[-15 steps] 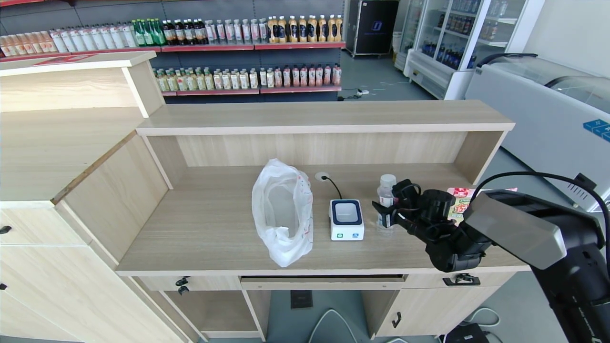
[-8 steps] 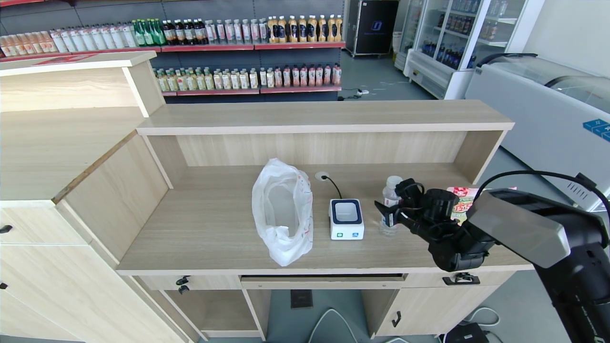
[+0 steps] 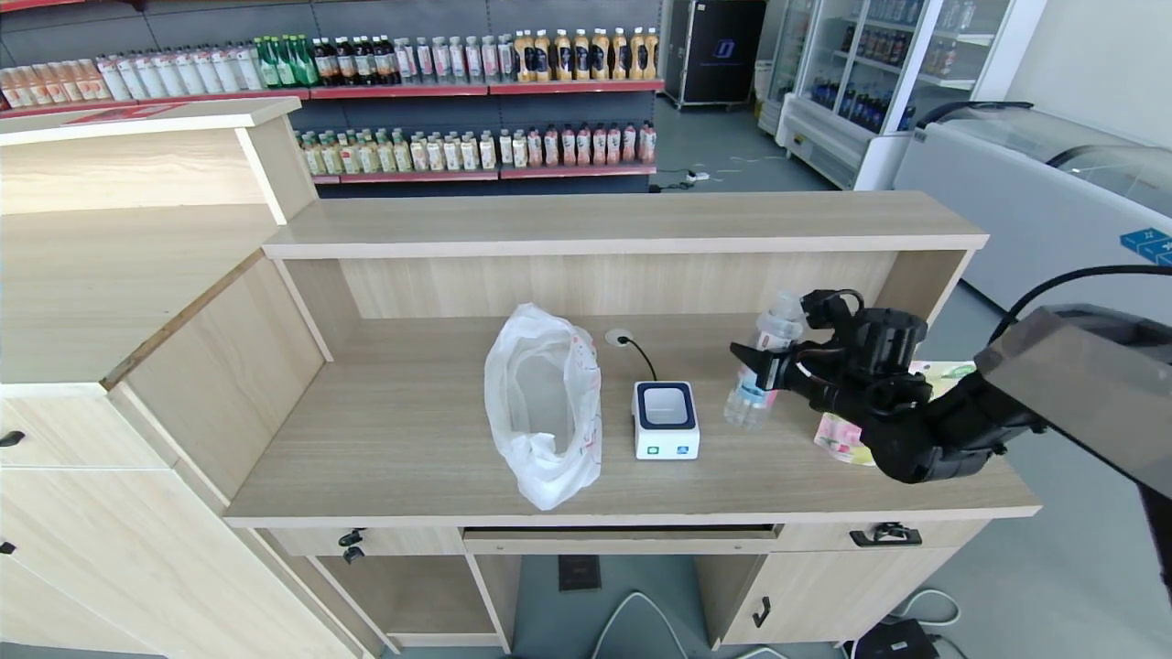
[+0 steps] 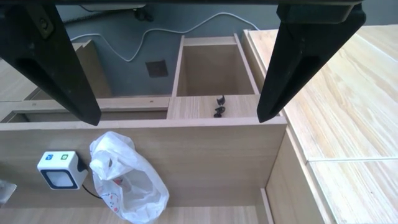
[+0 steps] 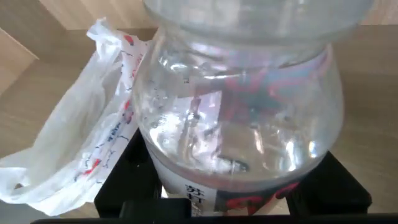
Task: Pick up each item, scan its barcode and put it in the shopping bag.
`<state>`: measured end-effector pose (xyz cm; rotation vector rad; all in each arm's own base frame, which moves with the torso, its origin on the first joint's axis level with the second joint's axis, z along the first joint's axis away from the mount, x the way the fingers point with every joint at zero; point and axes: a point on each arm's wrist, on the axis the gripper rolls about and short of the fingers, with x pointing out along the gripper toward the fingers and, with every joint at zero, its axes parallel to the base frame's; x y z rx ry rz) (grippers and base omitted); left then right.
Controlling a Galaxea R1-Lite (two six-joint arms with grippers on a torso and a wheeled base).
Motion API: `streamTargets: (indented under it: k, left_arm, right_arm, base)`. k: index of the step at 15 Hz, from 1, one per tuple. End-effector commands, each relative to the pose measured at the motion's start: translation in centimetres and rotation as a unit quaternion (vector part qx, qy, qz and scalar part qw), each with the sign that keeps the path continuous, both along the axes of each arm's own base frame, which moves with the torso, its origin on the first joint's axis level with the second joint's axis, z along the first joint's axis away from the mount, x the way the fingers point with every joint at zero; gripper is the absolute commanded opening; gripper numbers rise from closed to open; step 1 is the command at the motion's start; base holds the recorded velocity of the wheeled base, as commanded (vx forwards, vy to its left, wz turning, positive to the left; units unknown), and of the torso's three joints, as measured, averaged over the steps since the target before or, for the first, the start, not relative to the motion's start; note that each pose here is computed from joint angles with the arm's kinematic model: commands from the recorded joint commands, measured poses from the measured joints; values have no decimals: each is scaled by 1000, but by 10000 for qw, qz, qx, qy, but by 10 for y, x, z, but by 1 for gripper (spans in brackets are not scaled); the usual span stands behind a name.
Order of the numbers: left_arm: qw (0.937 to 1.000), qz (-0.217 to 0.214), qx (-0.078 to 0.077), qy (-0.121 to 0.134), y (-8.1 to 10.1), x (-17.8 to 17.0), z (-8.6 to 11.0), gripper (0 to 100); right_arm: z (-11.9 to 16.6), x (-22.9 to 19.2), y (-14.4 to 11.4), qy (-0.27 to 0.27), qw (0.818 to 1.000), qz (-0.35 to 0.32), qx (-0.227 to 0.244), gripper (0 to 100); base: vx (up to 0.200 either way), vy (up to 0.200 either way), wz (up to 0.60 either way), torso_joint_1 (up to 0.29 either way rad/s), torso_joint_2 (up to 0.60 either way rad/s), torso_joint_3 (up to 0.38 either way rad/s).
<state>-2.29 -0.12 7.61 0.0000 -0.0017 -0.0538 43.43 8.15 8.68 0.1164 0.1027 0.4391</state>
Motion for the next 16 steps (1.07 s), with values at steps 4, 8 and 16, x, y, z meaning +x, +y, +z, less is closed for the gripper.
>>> streamTargets:
  k: [4,8,16]
  left_arm:
    - [10000,1,0,1,0,0,0,100]
    - [10000,1,0,1,0,0,0,100]
    - [10000,1,0,1,0,0,0,100]
  right_arm:
    - [161,-111,-2,102,9749,1568,1578,0]
    - [188,-177,13,333,9412,2720,1977,0]
    - [193,-239,18,654,9038,3683,2080,0]
  base:
    - [0,0,0,0,0,0]
    - [0,0,0,0,0,0]
    - [0,0,0,0,0,0]
